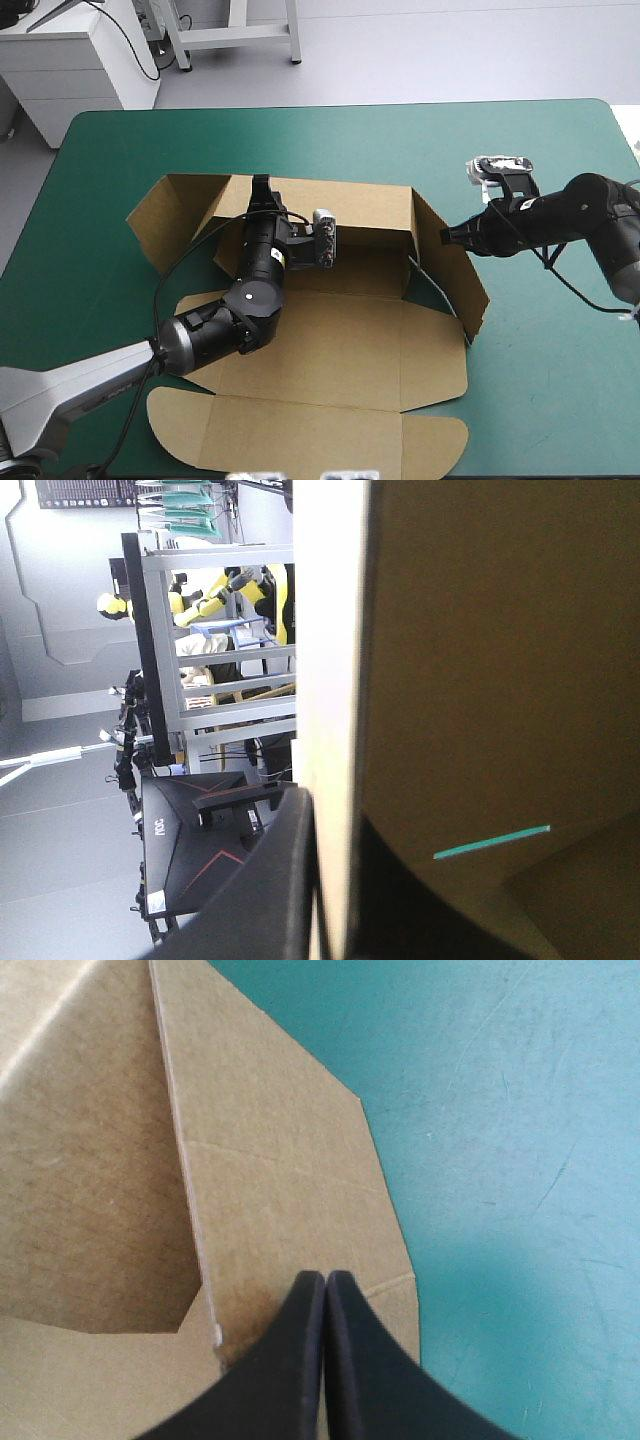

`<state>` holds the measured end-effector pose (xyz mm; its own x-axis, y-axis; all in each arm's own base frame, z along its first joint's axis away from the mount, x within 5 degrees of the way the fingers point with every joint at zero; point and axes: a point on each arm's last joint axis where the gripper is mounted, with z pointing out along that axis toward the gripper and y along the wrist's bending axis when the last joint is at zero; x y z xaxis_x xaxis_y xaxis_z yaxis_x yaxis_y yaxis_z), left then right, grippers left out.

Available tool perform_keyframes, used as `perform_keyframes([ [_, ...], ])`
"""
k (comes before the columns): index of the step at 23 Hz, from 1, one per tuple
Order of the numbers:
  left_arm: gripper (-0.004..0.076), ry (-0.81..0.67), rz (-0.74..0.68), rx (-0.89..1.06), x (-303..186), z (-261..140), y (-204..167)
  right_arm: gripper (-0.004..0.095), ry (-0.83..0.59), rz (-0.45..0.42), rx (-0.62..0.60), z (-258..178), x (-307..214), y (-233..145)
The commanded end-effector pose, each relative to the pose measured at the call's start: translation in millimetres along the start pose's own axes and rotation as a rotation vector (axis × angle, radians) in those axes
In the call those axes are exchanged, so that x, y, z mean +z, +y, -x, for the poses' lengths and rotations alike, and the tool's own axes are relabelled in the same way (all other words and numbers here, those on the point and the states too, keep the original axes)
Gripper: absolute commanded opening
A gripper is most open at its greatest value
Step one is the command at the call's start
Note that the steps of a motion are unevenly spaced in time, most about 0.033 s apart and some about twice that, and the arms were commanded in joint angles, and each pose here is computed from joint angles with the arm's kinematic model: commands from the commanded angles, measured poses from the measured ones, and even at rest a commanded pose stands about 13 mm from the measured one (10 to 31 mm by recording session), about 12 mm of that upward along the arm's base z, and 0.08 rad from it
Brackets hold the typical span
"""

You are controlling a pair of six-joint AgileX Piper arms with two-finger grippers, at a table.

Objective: Fold the box

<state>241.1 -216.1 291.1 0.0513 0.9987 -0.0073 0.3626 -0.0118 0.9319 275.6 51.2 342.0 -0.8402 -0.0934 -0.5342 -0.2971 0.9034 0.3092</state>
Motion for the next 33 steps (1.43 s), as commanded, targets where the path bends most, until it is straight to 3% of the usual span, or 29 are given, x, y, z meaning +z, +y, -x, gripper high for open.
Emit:
perform_keyframes([
  [1,-0.0004,0.044,0.006,-0.063,-6.0,-6.9,7.6,-0.002,-0.087,0.016,-0.011,7.1,-14.0,7.4],
  [16,0.0018,-0.009,0.019,-0.135,-9.6,1.7,26.7,-0.002,-0.105,-0.011,-0.025,9.3,-12.9,4.5],
  [25,0.0018,0.052,-0.002,-0.093,2.1,-15.2,36.8,-0.002,-0.131,-0.026,-0.033,11.6,-13.2,3.2],
  [33,0.0018,0.018,0.012,-0.073,2.4,-12.9,43.0,-0.002,-0.128,-0.032,-0.004,18.5,5.9,-6.1],
])
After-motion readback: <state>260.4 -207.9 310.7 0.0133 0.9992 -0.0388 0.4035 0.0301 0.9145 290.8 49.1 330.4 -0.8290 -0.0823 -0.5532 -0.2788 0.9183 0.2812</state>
